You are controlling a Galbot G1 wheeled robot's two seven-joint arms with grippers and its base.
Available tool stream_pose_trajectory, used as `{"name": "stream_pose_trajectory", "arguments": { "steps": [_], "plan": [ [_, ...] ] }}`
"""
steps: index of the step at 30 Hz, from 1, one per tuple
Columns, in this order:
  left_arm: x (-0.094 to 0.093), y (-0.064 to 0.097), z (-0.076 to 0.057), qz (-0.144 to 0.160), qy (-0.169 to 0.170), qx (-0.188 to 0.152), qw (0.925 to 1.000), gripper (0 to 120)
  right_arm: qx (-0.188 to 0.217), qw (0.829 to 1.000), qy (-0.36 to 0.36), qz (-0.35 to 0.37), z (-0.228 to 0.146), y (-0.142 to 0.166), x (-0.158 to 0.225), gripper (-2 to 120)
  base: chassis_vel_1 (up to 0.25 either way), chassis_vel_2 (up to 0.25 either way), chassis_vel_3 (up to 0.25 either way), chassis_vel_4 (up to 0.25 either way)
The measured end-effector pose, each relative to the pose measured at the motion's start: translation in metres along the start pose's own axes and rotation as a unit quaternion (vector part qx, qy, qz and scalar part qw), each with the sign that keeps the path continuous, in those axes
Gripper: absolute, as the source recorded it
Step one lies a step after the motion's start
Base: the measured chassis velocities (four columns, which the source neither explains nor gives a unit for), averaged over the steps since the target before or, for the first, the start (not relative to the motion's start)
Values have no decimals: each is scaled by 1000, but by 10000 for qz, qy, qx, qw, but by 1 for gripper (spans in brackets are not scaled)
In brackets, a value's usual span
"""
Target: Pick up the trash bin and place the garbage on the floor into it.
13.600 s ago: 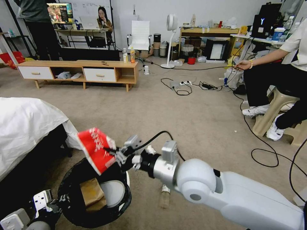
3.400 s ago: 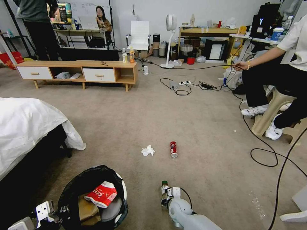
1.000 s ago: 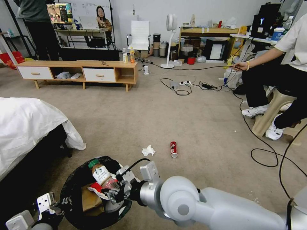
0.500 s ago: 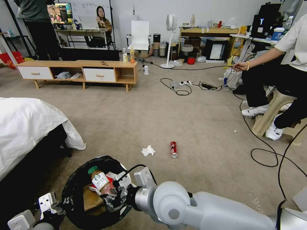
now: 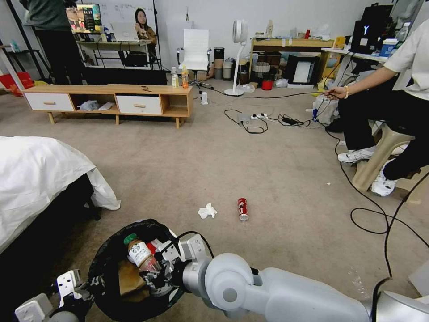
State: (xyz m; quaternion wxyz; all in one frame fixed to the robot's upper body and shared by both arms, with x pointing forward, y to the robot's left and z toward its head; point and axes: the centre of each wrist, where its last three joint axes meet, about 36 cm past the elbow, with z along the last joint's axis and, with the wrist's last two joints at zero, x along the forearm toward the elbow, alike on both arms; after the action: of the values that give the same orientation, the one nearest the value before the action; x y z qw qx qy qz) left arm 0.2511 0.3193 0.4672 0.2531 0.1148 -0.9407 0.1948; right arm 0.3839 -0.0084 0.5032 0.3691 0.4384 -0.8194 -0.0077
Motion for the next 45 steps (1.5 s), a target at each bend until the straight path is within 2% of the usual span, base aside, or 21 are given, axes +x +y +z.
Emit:
{"name": "stream_pose_trajectory", "arguments": {
  "steps": [10, 11, 12, 13, 14, 18, 20, 21, 23, 28, 37, 45],
  "plan": [
    [-5, 0, 2, 18, 38, 18, 10000, 2, -52, 9999, -20, 112, 0, -6, -5, 35, 0, 0, 0, 0],
    [-6, 0, 2, 17, 41, 17, 10000, 2, -59, 9999, -43, 115, -1, -6, -4, 42, 0, 0, 0, 0],
    [-6, 0, 2, 17, 41, 17, 10000, 2, -59, 9999, -43, 115, -1, -6, -4, 42, 0, 0, 0, 0],
    [-6, 0, 2, 17, 40, 15, 10000, 2, -65, 9999, -69, 116, -3, -6, -4, 47, 0, 0, 0, 0],
    [-7, 0, 2, 20, 41, 16, 10000, 2, -65, 9999, -113, 102, -6, -6, -2, 55, 0, 0, 0, 0],
    [-7, 0, 2, 28, 41, 21, 10000, 2, -59, 9998, -147, 76, -8, -4, 0, 64, 0, 0, 0, 0],
    [-8, 0, 3, 23, 47, 24, 10000, 2, -64, 9998, -167, 54, -9, -3, 1, 73, 0, 0, 0, 0],
    [-8, 0, 3, 23, 47, 24, 10000, 2, -64, 9998, -167, 54, -9, -3, 1, 73, 0, 0, 0, 0],
    [-8, 0, 3, 19, 51, 20, 10000, 2, -69, 9998, -185, 45, -9, -3, 4, 86, 0, 0, 0, 0],
    [-7, 0, 3, 20, 45, 15, 10000, 2, -71, 9997, -241, 6, -12, -1, 8, 99, 0, 0, 0, 0],
    [-6, -1, 3, 15, 50, 4, 10000, 2, -95, 9993, -348, -24, -15, 2, 16, 100, 0, 0, 0, 0],
    [-6, 0, 3, -1, 41, -13, 10000, 2, -41, 9954, -952, -107, -38, 8, 52, 100, 0, 0, 0, 0]
  ]
}}
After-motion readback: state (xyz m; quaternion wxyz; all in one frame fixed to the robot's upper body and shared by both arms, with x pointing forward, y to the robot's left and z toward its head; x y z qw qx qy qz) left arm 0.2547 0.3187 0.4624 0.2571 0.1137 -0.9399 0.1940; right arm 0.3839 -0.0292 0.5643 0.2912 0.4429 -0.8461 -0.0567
